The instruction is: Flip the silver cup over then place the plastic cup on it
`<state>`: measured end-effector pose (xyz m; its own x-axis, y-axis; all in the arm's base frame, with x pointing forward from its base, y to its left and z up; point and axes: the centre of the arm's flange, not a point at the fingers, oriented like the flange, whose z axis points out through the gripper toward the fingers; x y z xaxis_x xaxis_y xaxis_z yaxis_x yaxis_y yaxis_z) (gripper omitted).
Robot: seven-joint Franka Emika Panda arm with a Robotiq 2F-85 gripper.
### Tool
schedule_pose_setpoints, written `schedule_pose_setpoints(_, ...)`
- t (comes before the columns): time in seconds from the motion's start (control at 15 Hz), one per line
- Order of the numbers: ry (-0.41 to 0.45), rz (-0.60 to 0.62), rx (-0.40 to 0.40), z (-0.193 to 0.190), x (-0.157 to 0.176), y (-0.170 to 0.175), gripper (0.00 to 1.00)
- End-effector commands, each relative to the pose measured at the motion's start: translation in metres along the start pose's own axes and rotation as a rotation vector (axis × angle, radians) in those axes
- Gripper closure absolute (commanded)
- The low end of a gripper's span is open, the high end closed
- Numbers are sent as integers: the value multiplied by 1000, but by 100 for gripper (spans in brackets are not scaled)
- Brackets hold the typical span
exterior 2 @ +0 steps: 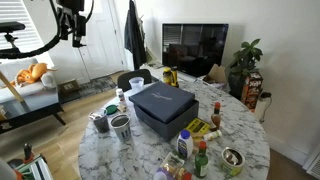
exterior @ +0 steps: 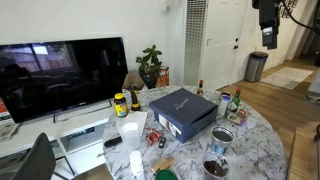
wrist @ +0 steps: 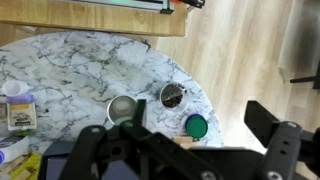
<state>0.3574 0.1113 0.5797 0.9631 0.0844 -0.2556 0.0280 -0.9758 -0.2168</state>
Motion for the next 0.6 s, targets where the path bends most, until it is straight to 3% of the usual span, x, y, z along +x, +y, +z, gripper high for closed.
schedule_pose_setpoints(0.0, 0, 0, 0, 0, 0, 0, 0)
schedule_pose_setpoints(0.13, -31, 27, 6, 9, 10, 5, 0)
schedule_pose_setpoints(0.53, -127, 144, -13, 106, 74, 41, 0)
